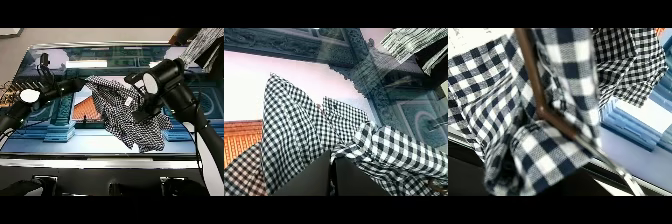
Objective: Fold the clothes and pants, and hang the long-sleeved shirts on hangers.
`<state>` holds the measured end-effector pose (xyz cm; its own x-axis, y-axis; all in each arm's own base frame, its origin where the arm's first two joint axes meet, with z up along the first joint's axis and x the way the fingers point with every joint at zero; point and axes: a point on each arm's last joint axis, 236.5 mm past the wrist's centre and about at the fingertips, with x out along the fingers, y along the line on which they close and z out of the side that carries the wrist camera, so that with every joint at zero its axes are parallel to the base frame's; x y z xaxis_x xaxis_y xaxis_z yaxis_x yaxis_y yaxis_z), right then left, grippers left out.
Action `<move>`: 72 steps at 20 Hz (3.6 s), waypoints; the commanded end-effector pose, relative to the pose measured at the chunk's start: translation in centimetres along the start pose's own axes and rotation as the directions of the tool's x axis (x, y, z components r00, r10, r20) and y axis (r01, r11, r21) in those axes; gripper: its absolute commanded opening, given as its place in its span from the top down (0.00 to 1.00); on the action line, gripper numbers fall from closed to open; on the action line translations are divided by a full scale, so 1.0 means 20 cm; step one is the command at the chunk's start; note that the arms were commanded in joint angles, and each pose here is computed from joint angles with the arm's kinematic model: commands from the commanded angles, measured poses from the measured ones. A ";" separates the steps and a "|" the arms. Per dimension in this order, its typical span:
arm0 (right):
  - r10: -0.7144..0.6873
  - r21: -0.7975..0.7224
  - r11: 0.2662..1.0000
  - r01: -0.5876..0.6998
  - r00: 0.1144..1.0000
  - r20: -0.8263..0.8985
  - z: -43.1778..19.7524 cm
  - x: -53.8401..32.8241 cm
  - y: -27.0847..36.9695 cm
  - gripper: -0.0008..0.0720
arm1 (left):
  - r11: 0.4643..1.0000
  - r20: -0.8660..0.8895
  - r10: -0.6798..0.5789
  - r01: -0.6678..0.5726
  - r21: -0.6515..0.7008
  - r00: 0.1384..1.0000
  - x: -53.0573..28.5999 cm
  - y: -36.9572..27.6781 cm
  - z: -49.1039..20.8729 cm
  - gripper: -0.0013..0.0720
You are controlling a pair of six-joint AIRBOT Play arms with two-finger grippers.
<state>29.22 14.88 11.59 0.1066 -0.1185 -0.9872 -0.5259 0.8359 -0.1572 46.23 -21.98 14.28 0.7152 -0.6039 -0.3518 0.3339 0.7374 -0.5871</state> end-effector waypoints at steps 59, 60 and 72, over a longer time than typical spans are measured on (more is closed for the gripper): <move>0.288 -0.841 0.502 0.202 0.878 0.383 0.52 -0.08 0.35 0.96 | 0.565 -0.497 0.110 0.357 0.744 0.861 -0.50 0.02 -0.66 0.73; 0.294 -0.827 0.533 0.180 0.877 0.381 0.52 -0.08 0.36 0.96 | 0.565 -0.491 0.111 0.352 0.747 0.864 -0.50 0.02 -0.65 0.86; 0.086 -0.376 0.912 0.166 0.818 0.569 0.30 -0.43 -0.29 0.24 | 0.473 -0.425 0.096 0.335 0.815 0.900 -0.57 -0.07 -0.57 0.96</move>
<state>36.20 19.15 18.62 0.4638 0.2973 -0.8346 -0.8563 0.3921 -0.3361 30.94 -19.48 9.81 0.3960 -0.5954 -0.6990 0.8962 0.4166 0.1529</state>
